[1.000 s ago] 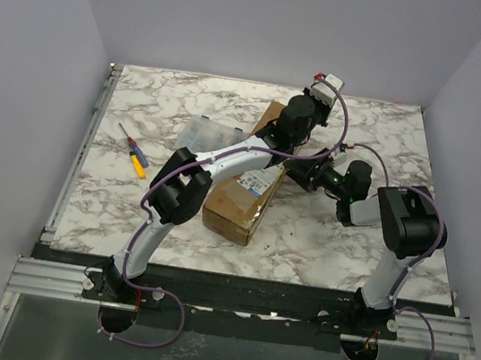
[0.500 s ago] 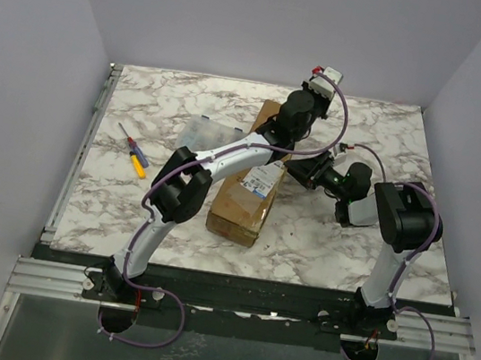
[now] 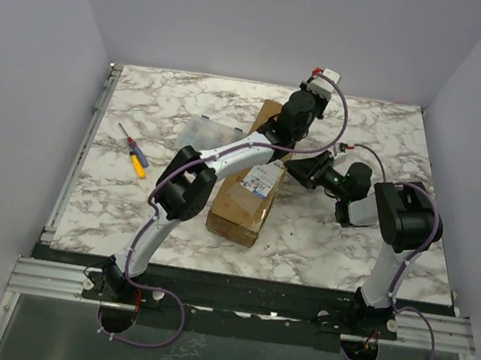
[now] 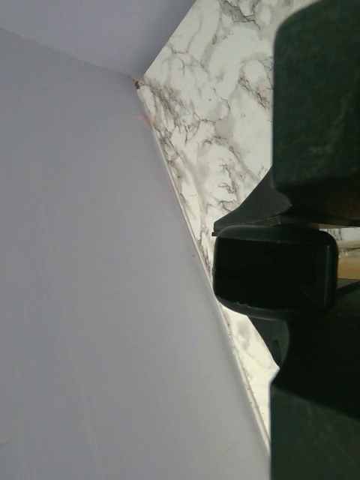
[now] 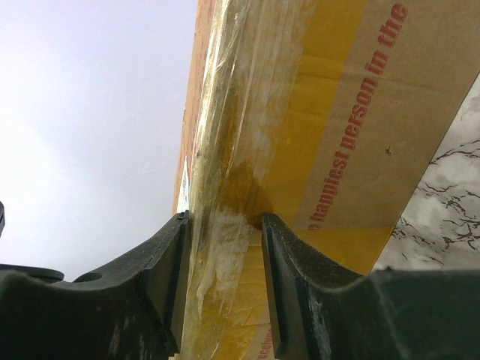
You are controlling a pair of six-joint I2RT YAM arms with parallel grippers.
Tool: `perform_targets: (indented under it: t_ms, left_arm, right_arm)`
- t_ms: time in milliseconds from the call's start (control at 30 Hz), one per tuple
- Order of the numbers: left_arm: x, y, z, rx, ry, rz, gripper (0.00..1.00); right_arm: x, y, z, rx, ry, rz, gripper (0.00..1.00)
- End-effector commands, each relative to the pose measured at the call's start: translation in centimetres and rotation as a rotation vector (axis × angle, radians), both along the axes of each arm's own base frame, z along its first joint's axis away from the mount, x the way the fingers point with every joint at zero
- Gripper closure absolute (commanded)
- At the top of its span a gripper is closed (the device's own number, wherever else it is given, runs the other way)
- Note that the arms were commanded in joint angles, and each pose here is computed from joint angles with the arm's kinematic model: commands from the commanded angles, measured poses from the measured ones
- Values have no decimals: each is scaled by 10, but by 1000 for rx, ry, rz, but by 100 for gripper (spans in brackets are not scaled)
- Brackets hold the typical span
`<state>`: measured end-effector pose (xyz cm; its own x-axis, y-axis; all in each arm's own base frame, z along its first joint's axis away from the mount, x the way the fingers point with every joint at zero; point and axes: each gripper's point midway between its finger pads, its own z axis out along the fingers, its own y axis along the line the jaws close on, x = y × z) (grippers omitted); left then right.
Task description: Unpack the express box
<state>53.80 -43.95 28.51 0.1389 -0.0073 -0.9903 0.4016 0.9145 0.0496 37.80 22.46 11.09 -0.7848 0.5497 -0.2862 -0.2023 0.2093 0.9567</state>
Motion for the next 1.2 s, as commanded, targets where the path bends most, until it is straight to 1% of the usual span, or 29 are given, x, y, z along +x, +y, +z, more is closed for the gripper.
perform_targets:
  t_ms: [0,533,667,800,900,1033,1167]
  left_arm:
    - [7,7,5,-4,-11,33,100]
    - [4,14,-21,8,53,21,100]
    - [0,23,-29,-22,96,33,100]
    - [-4,32,-37,-3,116,54,100]
    - [-9,37,-34,-8,123,56,100]
    - [-15,41,-28,-48,138,67,100]
    - [-21,44,-14,-54,130,79,100]
  right_arm:
    - [-10,-1,-43,-63,125,-2,57]
    - [-9,0,-42,-62,126,-3,57]
    - [-9,-1,-42,-63,126,-6,57]
    - [-8,0,-43,-65,128,-6,57]
    - [-8,-1,-42,-66,125,-7,57]
    - [-7,-1,-40,-69,121,-12,57]
    - [-6,-2,-40,-78,125,-19,57]
